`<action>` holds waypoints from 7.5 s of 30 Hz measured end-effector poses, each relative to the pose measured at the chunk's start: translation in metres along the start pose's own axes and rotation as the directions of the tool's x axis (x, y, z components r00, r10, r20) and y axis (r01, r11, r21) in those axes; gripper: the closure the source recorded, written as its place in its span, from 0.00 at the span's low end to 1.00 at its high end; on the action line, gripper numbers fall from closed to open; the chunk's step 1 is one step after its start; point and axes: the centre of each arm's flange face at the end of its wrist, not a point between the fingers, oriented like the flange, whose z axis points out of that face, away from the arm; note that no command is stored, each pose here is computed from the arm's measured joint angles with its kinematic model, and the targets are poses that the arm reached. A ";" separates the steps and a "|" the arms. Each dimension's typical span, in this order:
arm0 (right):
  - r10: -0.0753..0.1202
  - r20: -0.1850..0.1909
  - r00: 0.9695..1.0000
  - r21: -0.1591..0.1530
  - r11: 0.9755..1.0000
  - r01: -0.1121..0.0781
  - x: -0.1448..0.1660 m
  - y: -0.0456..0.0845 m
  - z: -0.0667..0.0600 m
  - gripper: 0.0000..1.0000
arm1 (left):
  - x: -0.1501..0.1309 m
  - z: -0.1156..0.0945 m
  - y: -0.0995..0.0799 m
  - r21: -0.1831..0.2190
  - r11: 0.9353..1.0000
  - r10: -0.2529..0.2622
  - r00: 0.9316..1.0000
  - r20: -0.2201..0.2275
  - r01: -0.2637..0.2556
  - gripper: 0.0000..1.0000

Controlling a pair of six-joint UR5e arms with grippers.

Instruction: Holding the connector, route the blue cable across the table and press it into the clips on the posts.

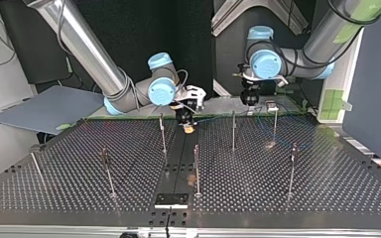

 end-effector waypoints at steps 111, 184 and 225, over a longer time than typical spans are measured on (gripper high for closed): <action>0.065 -0.158 0.985 0.013 0.998 -0.064 0.136 0.016 -0.102 1.00 | -0.085 -0.003 -0.134 0.220 0.967 -0.173 0.968 0.185 0.130 1.00; 0.165 -0.270 0.949 0.068 0.986 -0.152 0.217 0.105 -0.102 1.00 | -0.218 0.067 -0.125 0.291 0.947 -0.235 0.908 0.346 0.134 1.00; 0.155 -0.277 0.948 0.067 0.988 -0.142 0.225 0.113 -0.104 1.00 | -0.189 0.008 -0.123 0.188 0.979 -0.109 0.979 0.174 0.076 0.00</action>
